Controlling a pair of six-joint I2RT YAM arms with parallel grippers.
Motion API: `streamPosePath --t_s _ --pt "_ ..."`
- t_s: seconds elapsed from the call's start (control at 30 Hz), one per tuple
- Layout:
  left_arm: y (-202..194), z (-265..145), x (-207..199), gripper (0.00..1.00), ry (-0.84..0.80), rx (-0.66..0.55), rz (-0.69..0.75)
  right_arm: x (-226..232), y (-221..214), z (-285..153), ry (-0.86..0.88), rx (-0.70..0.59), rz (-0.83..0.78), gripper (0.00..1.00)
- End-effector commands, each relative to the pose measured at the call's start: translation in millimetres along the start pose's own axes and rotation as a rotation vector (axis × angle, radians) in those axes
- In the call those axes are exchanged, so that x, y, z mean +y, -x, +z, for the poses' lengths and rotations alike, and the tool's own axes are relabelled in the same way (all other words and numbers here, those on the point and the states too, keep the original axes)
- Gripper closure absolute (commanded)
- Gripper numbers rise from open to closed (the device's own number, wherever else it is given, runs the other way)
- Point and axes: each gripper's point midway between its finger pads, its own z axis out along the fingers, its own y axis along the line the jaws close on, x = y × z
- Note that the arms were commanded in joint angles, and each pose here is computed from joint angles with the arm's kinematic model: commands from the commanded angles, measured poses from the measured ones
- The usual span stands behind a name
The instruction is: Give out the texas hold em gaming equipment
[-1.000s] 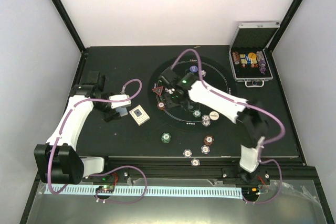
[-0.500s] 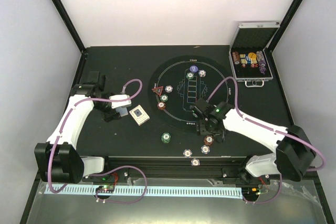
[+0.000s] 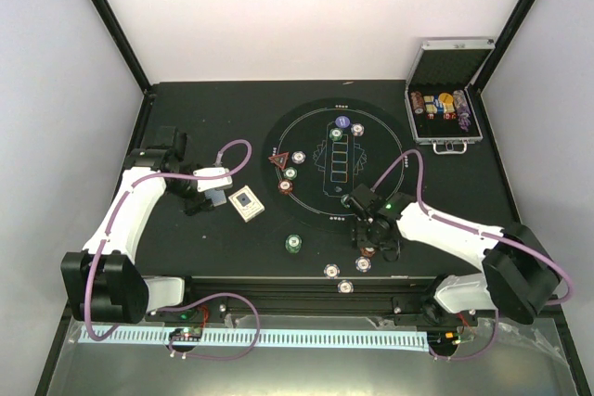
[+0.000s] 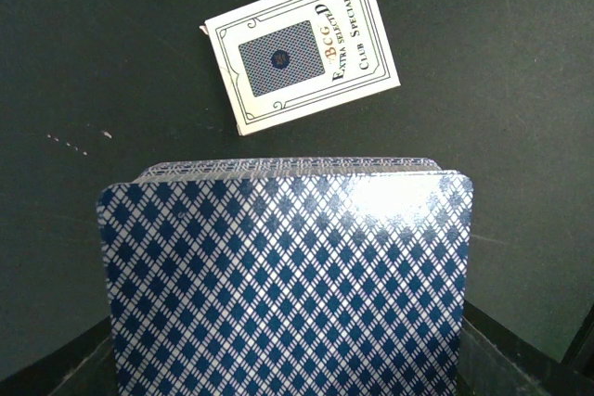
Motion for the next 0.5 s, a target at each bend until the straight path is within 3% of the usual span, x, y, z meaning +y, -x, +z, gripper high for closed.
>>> streamPosePath --t_s 0.0,0.47 --pt "7.3 -10.2 10.4 0.98 0.039 -0.026 0.023 7.6 1.6 7.4 0.044 -0.003 0.006 0.2" --pt "6.6 -11.3 10.8 0.98 0.043 -0.021 0.022 1.7 1.0 18.3 -0.002 0.009 -0.013 0.34"
